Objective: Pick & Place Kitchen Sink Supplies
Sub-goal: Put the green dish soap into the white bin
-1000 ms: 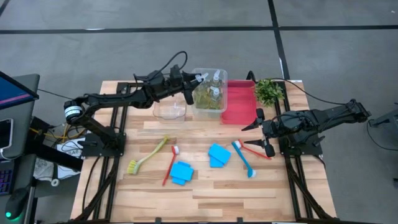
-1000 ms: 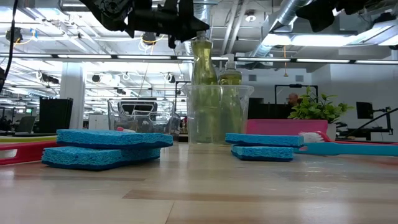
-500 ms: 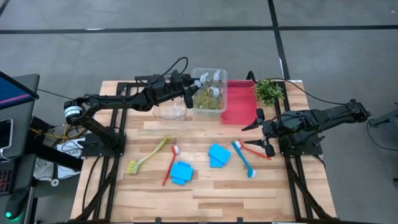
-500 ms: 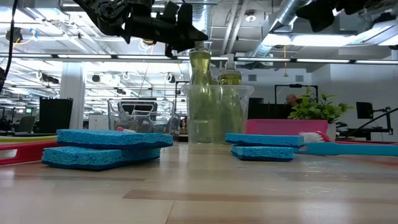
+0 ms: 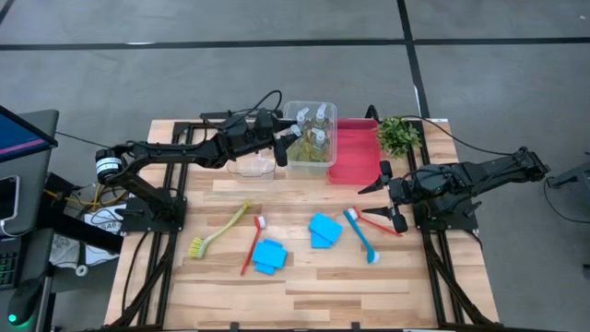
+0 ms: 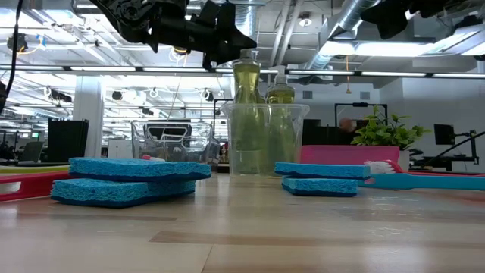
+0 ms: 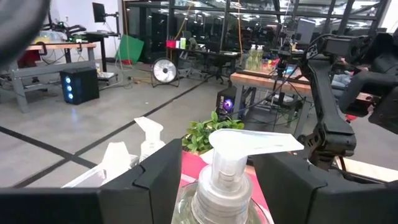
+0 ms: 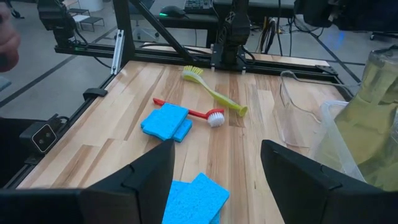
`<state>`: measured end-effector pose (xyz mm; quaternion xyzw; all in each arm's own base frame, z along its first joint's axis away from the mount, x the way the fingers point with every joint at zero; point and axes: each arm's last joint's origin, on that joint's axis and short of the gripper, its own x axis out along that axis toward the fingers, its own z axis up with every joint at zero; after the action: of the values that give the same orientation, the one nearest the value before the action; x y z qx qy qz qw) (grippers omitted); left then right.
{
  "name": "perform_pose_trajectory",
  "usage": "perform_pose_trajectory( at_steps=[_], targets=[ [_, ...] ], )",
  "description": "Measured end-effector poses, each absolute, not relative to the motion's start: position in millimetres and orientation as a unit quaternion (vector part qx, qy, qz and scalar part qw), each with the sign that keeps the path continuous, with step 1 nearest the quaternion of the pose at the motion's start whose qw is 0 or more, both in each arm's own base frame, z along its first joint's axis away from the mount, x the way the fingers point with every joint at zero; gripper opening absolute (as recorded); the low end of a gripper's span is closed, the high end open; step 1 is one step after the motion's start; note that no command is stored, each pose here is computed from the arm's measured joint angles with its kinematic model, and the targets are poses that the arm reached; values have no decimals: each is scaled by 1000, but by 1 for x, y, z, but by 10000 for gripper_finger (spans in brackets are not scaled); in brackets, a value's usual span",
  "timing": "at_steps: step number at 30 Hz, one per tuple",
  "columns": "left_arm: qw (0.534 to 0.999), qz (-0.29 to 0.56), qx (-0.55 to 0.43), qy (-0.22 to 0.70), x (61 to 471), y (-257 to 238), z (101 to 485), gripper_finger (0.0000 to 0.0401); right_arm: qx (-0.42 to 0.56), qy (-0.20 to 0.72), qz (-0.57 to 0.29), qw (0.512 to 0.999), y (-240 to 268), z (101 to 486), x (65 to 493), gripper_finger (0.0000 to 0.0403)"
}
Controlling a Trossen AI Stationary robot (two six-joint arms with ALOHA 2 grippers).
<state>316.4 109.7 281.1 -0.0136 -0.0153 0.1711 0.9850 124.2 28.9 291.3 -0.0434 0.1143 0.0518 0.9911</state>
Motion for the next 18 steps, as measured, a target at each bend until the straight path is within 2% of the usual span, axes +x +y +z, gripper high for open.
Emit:
perform_pose_trajectory(
  at_steps=[18],
  targets=[
    [974,223,-20,28,327,118,255,217,-43,114,52,991,29,291,124,232]
  ],
)
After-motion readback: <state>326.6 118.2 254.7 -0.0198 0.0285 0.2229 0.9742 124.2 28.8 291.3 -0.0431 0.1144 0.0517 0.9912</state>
